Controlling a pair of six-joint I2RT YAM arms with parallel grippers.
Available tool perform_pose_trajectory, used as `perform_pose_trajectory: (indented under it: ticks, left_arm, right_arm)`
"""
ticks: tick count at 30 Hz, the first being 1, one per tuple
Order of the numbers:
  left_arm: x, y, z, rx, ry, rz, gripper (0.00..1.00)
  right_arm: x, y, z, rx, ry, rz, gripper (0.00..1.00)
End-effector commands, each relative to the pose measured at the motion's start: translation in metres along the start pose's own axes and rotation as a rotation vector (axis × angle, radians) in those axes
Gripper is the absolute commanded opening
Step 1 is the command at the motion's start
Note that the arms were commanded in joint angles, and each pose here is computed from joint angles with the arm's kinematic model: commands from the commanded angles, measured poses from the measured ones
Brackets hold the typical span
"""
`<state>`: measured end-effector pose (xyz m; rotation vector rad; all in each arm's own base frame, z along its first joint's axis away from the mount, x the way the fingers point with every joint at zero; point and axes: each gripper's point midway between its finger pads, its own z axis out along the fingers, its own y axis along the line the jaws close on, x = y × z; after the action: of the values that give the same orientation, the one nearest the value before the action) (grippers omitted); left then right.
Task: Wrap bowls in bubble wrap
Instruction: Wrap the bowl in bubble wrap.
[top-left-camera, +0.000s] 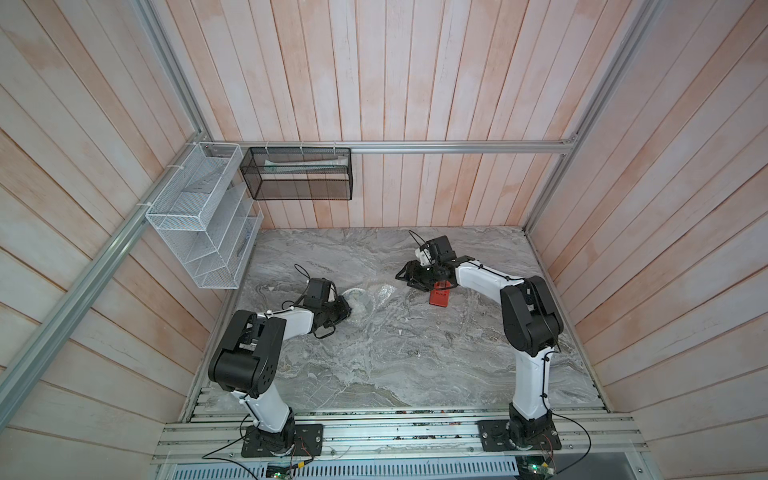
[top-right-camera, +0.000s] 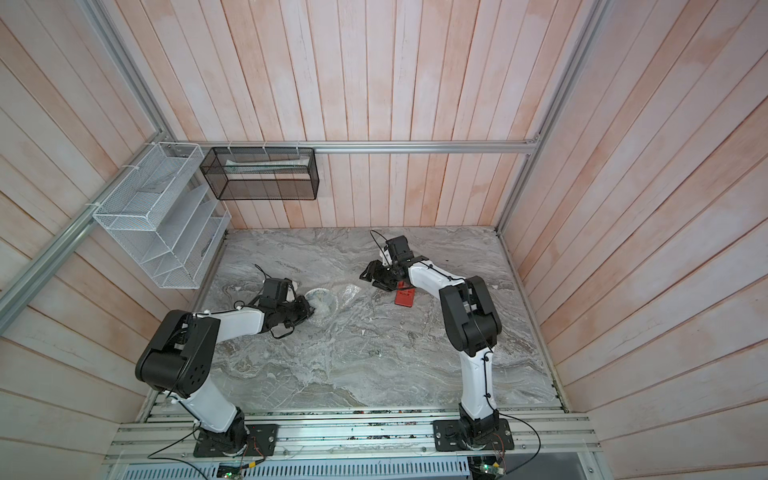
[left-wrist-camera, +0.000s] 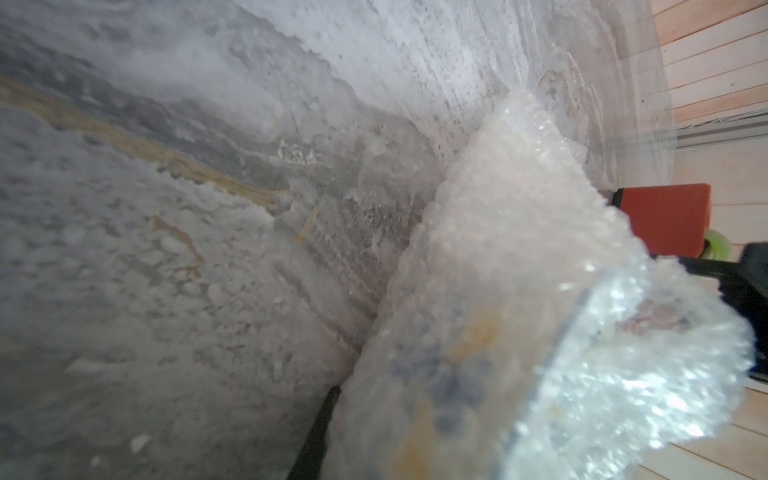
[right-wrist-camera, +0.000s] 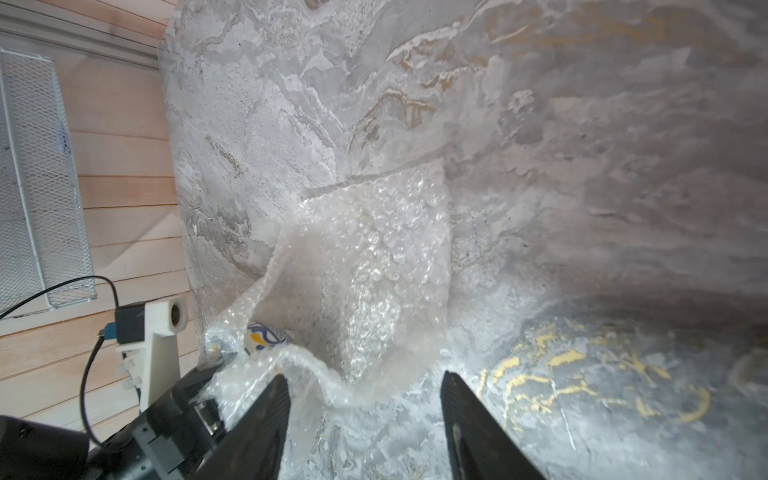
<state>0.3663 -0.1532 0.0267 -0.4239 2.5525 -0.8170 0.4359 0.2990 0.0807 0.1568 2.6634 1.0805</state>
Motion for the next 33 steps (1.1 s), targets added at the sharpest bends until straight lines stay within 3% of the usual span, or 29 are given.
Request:
perform_pose_trajectory:
  ticks: [1, 21, 25, 33]
  left_arm:
    - [0.055, 0.053, 0.0, -0.171, 0.169, -0.041, 0.11]
    - [0.046, 0.053, -0.004, -0.154, 0.136, -0.05, 0.11]
    - [0.048, 0.056, -0.006, -0.16, 0.134, -0.054, 0.11]
    - [0.049, 0.063, -0.007, -0.199, 0.129, -0.059, 0.09]
  right_arm:
    - [-0.007, -0.01, 0.016, 0.026, -0.014, 0.019, 0.61]
    - [0.018, -0.02, 0.065, 0.025, 0.06, 0.071, 0.58]
    - [0.018, -0.016, 0.069, -0.015, 0.061, 0.062, 0.48]
    - [-0.006, 0.034, 0.041, -0.202, -0.01, -0.093, 0.1]
